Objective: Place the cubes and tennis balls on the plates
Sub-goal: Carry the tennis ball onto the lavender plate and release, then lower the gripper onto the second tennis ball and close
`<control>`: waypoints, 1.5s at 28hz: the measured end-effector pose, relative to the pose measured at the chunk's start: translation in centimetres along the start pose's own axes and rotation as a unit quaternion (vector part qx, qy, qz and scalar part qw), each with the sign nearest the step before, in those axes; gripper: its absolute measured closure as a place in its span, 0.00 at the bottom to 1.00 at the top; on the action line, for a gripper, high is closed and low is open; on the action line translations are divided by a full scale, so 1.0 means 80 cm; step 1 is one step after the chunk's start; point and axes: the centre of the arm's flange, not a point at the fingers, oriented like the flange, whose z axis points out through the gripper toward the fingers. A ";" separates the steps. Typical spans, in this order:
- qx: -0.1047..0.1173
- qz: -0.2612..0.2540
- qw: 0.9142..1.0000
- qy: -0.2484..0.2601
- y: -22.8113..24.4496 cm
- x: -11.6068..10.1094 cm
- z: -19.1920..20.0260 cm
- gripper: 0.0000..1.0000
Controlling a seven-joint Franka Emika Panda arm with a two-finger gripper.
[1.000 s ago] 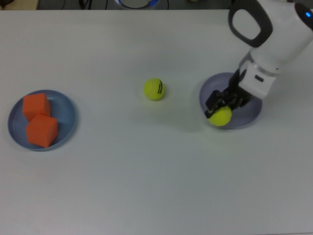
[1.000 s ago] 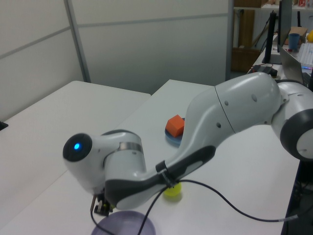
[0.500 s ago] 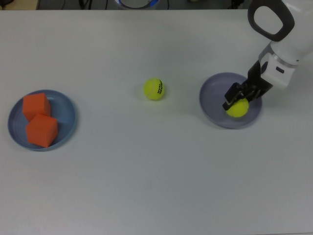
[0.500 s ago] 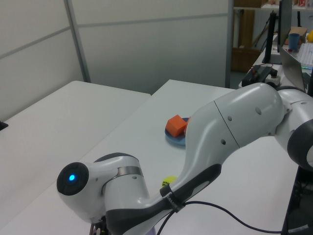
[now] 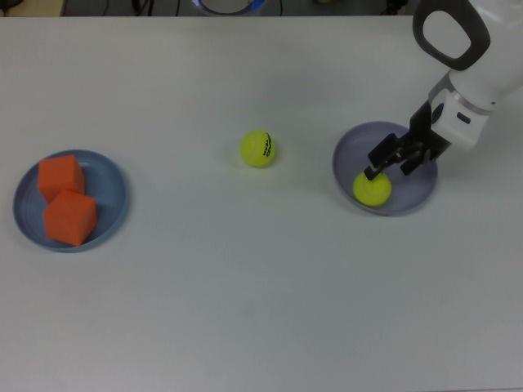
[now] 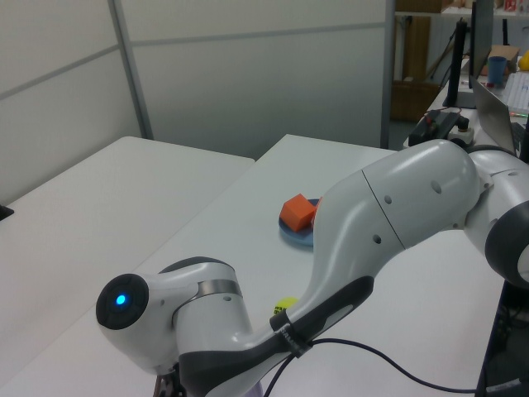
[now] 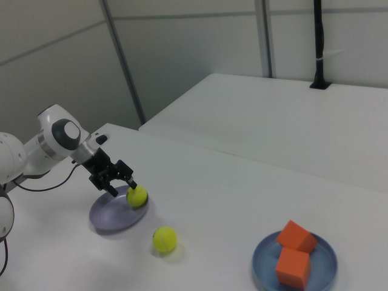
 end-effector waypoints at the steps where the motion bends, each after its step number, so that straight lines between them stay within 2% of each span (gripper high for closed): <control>1: -0.002 0.001 1.000 -0.003 0.002 -0.001 0.000 0.00; 6: -0.020 0.010 0.999 -0.035 0.028 -0.008 -0.004 0.00; 10: -0.045 -0.004 0.994 -0.097 0.075 -0.023 -0.004 0.00; 14: -0.059 -0.028 0.983 -0.174 0.128 -0.044 0.009 0.00; 20: -0.058 -0.049 0.964 -0.256 0.190 -0.067 0.048 0.00; 28: -0.054 -0.052 0.949 -0.308 0.222 -0.089 0.111 0.00; 37: -0.055 -0.063 0.941 -0.328 0.207 -0.094 0.145 0.00; 42: -0.054 -0.069 0.940 -0.329 0.197 -0.092 0.160 0.00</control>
